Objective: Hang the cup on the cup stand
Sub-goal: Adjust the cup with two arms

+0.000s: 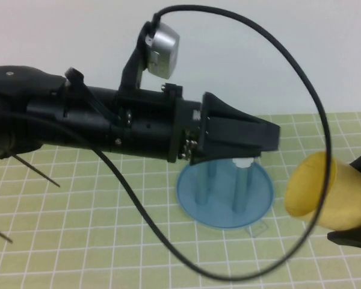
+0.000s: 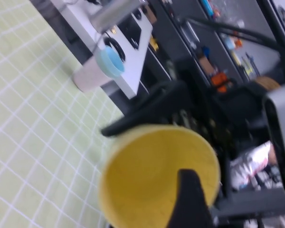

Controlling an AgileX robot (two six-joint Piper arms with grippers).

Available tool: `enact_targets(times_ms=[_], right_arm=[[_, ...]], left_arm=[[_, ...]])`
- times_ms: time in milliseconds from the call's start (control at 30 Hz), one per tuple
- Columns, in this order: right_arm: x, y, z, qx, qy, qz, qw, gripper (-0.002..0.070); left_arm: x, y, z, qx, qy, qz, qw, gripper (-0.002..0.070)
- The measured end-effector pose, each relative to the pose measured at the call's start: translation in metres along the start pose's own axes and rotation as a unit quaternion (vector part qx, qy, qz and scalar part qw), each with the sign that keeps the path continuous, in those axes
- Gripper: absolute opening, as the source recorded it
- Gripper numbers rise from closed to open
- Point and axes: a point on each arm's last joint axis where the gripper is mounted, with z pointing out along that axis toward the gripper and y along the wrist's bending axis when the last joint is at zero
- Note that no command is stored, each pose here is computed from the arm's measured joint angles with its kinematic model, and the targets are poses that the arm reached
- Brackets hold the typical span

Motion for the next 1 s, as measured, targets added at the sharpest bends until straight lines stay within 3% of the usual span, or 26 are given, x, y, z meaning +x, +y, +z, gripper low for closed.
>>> enact_targets(times_ms=[200,567,1000], right_arm=[[-0.001,-0.002,0.000,0.010,-0.003,0.000,1.000,0.0575],[-0.001,-0.002,0.000,0.012,-0.004,0.001,1.000,0.0575],[-0.001,-0.002,0.000,0.011,-0.007,0.003,1.000,0.0575]], left_arm=[[0.016,-0.017,0.026,0.019,0.048,0.020,0.998,0.0456],[0.017,-0.011,0.044,-0.053,0.025,0.042,0.997,0.0459],[0.023,-0.011,0.059,-0.090,0.029,0.078,0.992,0.0459]])
